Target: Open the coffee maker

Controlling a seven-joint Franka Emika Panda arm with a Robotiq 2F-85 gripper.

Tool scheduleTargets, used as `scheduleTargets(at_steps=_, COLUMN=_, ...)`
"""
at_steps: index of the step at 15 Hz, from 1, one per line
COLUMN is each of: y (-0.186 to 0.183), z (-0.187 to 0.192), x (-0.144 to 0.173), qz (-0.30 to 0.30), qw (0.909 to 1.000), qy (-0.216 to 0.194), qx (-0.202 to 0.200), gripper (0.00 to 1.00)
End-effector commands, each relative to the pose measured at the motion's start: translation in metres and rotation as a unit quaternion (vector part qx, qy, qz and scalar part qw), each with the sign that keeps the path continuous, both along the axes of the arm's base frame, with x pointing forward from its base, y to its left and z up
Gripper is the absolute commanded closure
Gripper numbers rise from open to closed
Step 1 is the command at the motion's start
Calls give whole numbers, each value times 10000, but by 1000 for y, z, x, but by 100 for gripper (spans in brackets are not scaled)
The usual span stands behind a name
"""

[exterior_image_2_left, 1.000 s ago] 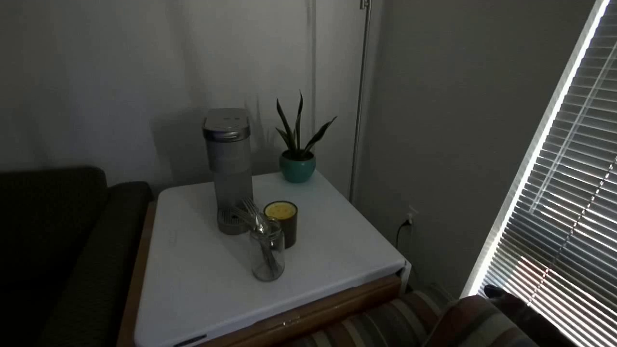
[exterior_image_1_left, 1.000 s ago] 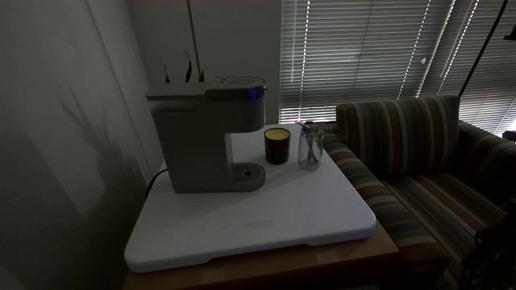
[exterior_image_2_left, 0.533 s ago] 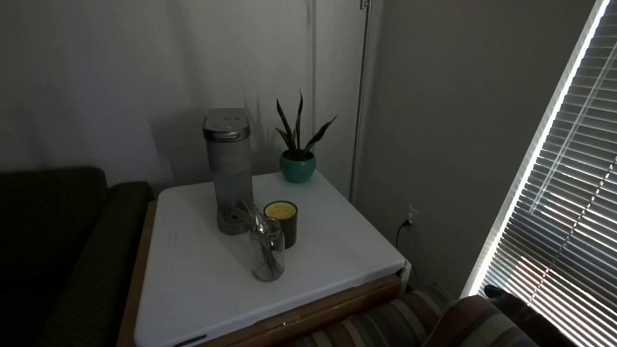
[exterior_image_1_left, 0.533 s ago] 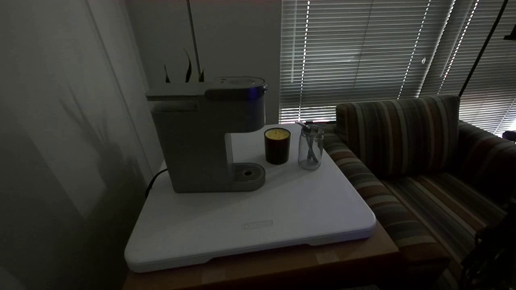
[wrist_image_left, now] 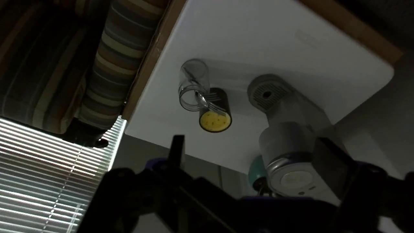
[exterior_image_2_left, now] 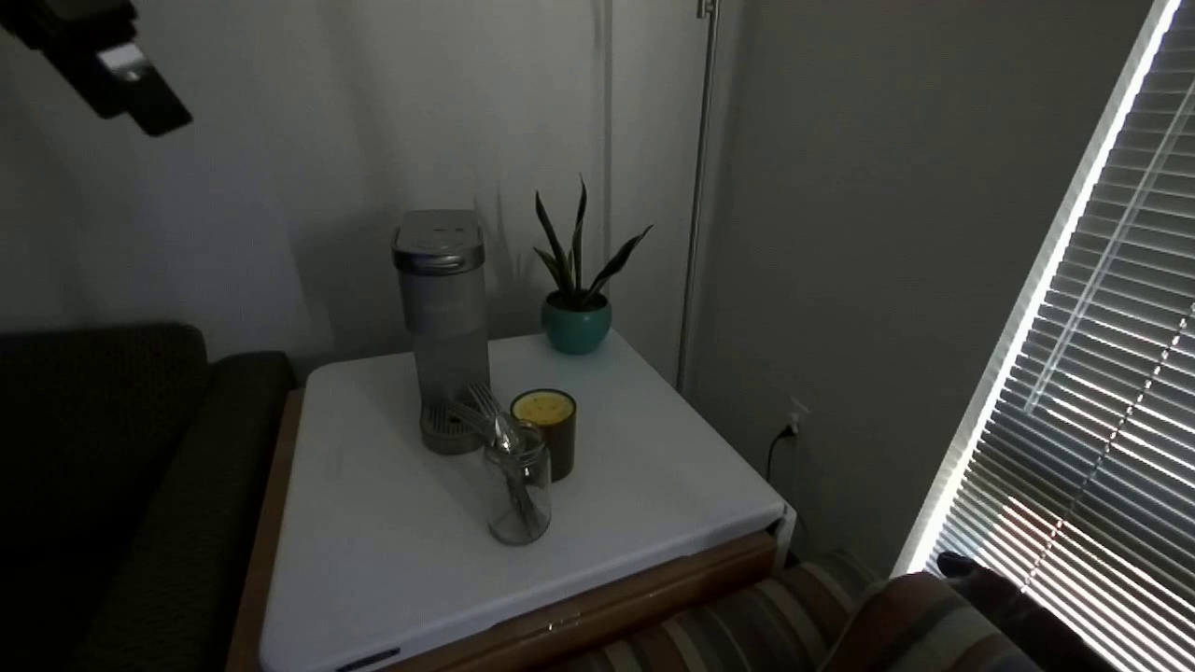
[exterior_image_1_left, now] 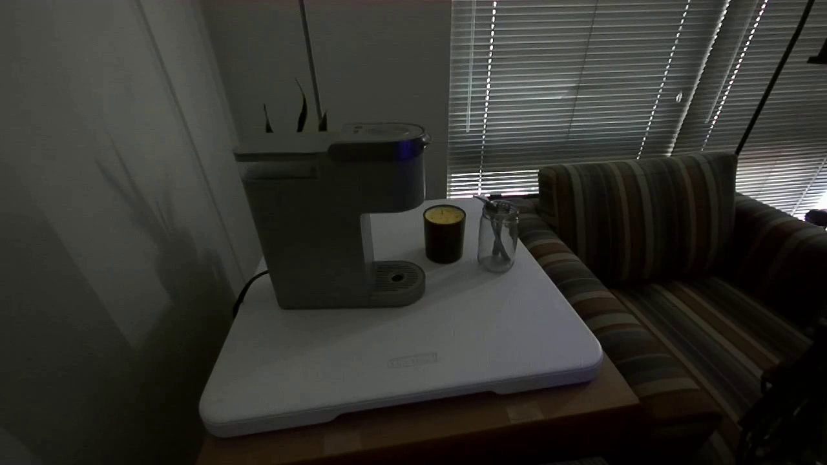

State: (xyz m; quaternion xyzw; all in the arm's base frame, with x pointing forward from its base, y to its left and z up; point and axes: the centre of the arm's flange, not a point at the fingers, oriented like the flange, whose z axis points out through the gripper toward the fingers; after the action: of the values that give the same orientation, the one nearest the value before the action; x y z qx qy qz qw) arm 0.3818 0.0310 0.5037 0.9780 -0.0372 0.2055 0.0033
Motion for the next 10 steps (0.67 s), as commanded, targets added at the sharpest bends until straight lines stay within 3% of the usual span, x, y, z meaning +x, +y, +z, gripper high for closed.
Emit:
scheduleTargets(at_steps=1, y=7, z=-30, x=39, qz=-602, qw=9965, qy=-391, qx=438, gripper=0)
scheduleTargets(at_steps=2, y=4, z=-12, x=17, qz=-361, qw=9988, qy=-237, qx=249, gripper=0)
scheduleTargets(at_steps=6, y=6, z=-26, x=30, qz=-547, qw=9971, qy=-307, qx=419, gripper=0)
scheduleTargets(at_steps=10, y=6, z=-40, x=42, qz=-1385, qw=9880, qy=-451, qx=514, gripper=0)
